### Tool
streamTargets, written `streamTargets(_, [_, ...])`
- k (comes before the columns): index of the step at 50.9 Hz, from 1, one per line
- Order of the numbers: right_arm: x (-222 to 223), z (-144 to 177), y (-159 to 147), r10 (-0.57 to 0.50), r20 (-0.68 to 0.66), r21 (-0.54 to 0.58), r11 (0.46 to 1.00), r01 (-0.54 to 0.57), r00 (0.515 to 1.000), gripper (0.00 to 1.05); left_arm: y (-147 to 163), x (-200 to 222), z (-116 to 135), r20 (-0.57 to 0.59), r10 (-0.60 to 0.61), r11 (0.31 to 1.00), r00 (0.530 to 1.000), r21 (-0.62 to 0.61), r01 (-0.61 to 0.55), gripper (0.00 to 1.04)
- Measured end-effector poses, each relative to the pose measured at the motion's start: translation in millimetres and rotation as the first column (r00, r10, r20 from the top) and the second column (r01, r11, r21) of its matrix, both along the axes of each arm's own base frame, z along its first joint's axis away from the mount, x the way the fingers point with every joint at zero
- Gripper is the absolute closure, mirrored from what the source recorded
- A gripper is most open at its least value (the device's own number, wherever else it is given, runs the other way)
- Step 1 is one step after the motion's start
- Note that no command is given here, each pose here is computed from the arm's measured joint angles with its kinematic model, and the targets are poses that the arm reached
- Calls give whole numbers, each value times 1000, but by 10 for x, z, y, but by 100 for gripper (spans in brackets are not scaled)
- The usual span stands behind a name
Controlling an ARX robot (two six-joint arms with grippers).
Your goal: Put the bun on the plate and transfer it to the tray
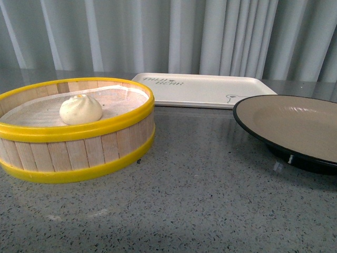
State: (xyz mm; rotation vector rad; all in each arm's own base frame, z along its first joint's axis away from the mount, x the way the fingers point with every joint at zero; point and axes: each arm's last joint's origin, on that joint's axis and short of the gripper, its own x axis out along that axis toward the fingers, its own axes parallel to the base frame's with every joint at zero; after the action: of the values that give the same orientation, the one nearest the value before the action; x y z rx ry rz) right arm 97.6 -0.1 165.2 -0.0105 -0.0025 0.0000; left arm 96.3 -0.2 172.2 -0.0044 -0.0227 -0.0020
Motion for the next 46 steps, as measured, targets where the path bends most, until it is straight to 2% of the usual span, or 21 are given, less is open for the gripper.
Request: streamTargets(46, [0,0,0,0,0,0,1000,0,1000,8,0,0,0,0,0,1000,1000,0,0,7])
